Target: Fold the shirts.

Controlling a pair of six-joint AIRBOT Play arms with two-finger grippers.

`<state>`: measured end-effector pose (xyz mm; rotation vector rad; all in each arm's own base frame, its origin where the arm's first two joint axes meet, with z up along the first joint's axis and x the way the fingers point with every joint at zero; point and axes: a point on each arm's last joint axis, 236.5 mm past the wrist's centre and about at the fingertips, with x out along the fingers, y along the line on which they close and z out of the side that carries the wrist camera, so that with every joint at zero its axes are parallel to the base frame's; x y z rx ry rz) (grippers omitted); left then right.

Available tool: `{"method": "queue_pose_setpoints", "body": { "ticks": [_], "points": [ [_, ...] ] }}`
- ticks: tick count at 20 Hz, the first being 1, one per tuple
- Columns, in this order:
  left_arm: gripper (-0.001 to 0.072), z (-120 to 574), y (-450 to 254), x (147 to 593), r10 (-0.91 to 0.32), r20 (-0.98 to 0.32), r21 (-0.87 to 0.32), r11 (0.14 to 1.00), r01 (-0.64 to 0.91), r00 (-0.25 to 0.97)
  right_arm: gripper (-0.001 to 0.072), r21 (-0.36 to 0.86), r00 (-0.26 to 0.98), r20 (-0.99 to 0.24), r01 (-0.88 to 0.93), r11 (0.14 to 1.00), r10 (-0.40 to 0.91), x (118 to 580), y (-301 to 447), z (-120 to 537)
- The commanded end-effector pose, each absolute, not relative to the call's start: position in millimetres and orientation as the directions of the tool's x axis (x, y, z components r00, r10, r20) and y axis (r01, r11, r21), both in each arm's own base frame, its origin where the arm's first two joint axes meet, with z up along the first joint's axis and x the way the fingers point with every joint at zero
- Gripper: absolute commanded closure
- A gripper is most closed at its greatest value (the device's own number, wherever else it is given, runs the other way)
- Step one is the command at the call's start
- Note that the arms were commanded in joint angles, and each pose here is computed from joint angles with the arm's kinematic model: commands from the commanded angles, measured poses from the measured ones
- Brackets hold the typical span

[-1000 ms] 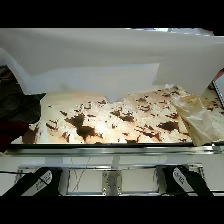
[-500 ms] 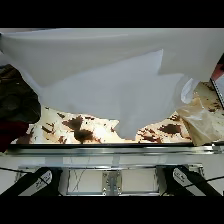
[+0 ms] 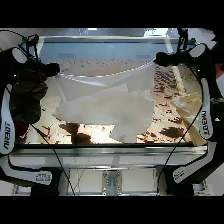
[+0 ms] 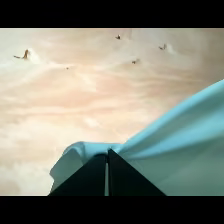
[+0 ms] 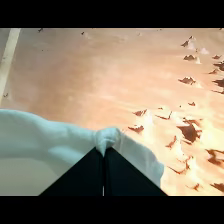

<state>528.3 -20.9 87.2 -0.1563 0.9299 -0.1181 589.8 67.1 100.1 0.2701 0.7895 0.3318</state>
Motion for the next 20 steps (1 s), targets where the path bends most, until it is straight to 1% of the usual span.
{"method": "queue_pose_setpoints", "body": {
  "ticks": [1,2,3,4,5,7,8,9,10,11,12,13,15,17,19,20],
  "points": [
    [0.0422,99.5,-14.3,610.9,-0.125,-0.539,-0.308,0.950,-0.057,0.833,0.0675,0.432,0.791,-0.522,-0.077,0.899,0.319,650.7,72.5,70.0],
    [0.0136,124.2,-12.2,624.2,-0.116,-0.441,-0.362,0.931,-0.058,0.890,0.0582,0.460,0.839,-0.456,-0.062,0.886,0.296,661.7,67.4,86.5],
    [0.0024,145.6,-11.7,631.5,-0.116,-0.374,-0.410,0.910,-0.052,0.920,0.0373,0.509,0.869,-0.401,-0.053,0.859,0.291,668.2,65.4,101.8],
    [0.0023,165.9,-12.9,635.0,-0.122,-0.330,-0.440,0.897,-0.038,0.936,0.0224,0.564,0.881,-0.370,-0.041,0.825,0.297,670.3,62.1,113.5],
    [0.0023,182.4,-15.5,634.6,-0.133,-0.313,-0.440,0.898,-0.020,0.940,0.0224,0.587,0.871,-0.372,-0.045,0.808,0.319,666.3,60.8,119.6],
    [0.0024,216.0,-16.5,622.0,-0.160,-0.332,-0.399,0.917,0.016,0.930,0.0227,0.566,0.811,-0.456,-0.055,0.823,0.367,640.8,48.0,123.3],
    [0.0024,234.0,-12.6,610.4,-0.162,-0.344,-0.344,0.938,0.036,0.925,0.0248,0.522,0.769,-0.525,-0.048,0.852,0.365,619.9,30.8,123.7],
    [0.0039,254.2,-3.6,595.9,-0.144,-0.345,-0.261,0.964,0.053,0.928,0.0315,0.467,0.724,-0.598,-0.035,0.884,0.344,595.9,10.4,125.0],
    [0.0122,275.8,11.2,577.6,-0.106,-0.340,-0.170,0.984,0.050,0.934,0.0333,0.399,0.683,-0.665,-0.015,0.917,0.300,569.3,-13.3,129.8],
    [0.0131,295.6,27.3,556.5,-0.061,-0.341,-0.065,0.997,0.042,0.938,0.0331,0.332,0.657,-0.715,0.015,0.943,0.241,544.9,-36.3,136.0],
    [0.0131,307.4,42.1,535.2,-0.018,-0.361,0.011,1.000,0.024,0.932,0.0328,0.289,0.623,-0.756,0.045,0.956,0.199,517.3,-53.7,141.0],
    [0.0131,308.0,58.0,513.4,0.023,-0.406,0.047,0.999,-0.004,0.914,0.0320,0.279,0.569,-0.800,0.067,0.958,0.193,488.2,-60.3,137.3],
    [0.0131,279.3,81.1,480.8,0.052,-0.524,0.029,0.999,-0.043,0.850,0.0320,0.306,0.422,-0.874,0.095,0.947,0.240,433.3,-54.5,106.3],
    [0.0132,225.7,94.2,457.2,0.043,-0.632,-0.029,0.996,-0.079,0.774,0.0320,0.374,0.300,-0.899,0.148,0.916,0.319,388.2,-31.3,52.0],
    [0.0131,183.0,90.5,440.4,0.002,-0.672,-0.095,0.991,-0.090,0.740,0.0319,0.496,0.232,-0.863,0.211,0.843,0.449,350.5,7.2,0.7],
    [0.0132,169.6,87.9,434.6,-0.006,-0.675,-0.117,0.988,-0.100,0.737,0.0302,0.559,0.216,-0.829,0.260,0.787,0.517,332.6,27.8,-20.4]
  ]
}}
